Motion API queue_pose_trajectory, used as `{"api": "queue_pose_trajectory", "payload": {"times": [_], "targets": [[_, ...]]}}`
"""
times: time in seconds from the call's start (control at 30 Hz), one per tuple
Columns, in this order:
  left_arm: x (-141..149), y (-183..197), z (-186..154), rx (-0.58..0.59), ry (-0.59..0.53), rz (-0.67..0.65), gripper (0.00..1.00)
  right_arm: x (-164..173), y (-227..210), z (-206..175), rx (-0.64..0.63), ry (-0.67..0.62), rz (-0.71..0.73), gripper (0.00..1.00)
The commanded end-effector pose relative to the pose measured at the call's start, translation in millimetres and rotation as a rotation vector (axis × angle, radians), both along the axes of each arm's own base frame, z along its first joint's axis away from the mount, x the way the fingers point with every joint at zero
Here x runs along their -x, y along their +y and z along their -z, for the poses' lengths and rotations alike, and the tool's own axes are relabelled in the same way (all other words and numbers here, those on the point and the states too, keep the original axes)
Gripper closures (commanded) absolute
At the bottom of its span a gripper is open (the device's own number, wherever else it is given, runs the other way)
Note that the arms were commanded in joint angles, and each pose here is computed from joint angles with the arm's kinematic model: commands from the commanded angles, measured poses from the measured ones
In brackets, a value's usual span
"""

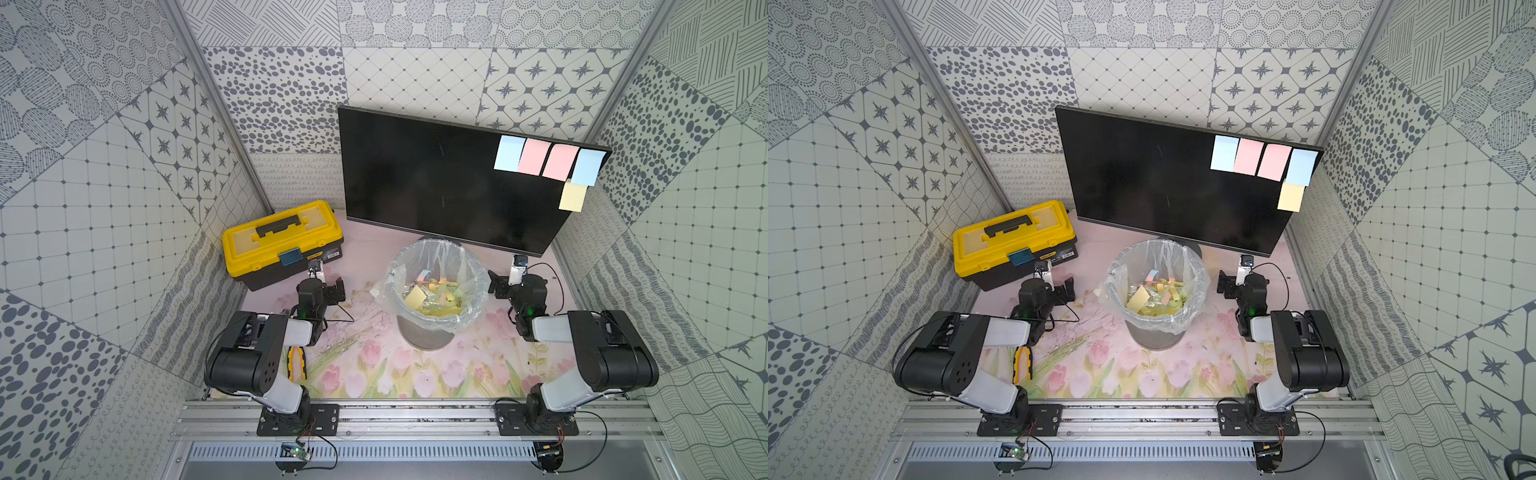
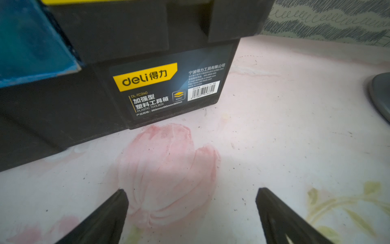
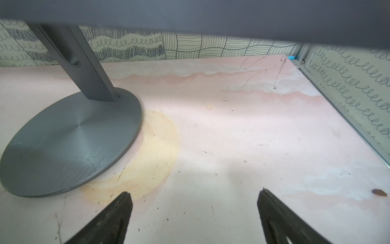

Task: Remove the sticky note from the monitor
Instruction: Move the trash bin to the center of the board.

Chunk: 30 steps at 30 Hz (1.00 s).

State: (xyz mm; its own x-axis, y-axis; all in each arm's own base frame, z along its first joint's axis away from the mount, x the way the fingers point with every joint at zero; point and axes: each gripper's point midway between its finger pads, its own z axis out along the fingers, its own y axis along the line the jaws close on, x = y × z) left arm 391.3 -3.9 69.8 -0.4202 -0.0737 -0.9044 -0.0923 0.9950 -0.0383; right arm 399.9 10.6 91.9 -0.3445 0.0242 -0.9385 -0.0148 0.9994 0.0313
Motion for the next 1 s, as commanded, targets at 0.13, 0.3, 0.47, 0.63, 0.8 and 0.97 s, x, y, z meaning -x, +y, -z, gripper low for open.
{"api": "queue_pose_trajectory", "payload": {"times": [0.13,0.3,0.47,0.63,0.8,0.97], "targets": [[0.6,8.9,-28.4,-0.01,-0.064,-0.047,0.01,6.3,-15.7,-32.4,-0.011,-0.103,0.095,0.03],[17.4,5.7,-65.6,0.068,-0.056,-0.055,0.01,35.5,-15.9,-65.6,-0.083,-0.06,0.117,0.03],[30.6,-7.5,-119.6,0.234,0.024,-0.052,0.01,73.3,0.6,-116.6,-0.255,-0.084,0.063,0.03],[25.0,-36.0,-185.2,0.34,0.088,0.069,0.01,97.6,29.9,-163.4,-0.437,-0.046,-0.057,0.03],[21.5,-53.3,-224.8,0.406,0.173,0.119,0.01,110.4,59.1,-184.8,-0.455,0.195,-0.148,0.03],[37.8,-110.1,-242.4,0.447,0.292,0.323,0.01,115.3,74.7,-207.6,-0.39,0.266,-0.183,0.03]]}}
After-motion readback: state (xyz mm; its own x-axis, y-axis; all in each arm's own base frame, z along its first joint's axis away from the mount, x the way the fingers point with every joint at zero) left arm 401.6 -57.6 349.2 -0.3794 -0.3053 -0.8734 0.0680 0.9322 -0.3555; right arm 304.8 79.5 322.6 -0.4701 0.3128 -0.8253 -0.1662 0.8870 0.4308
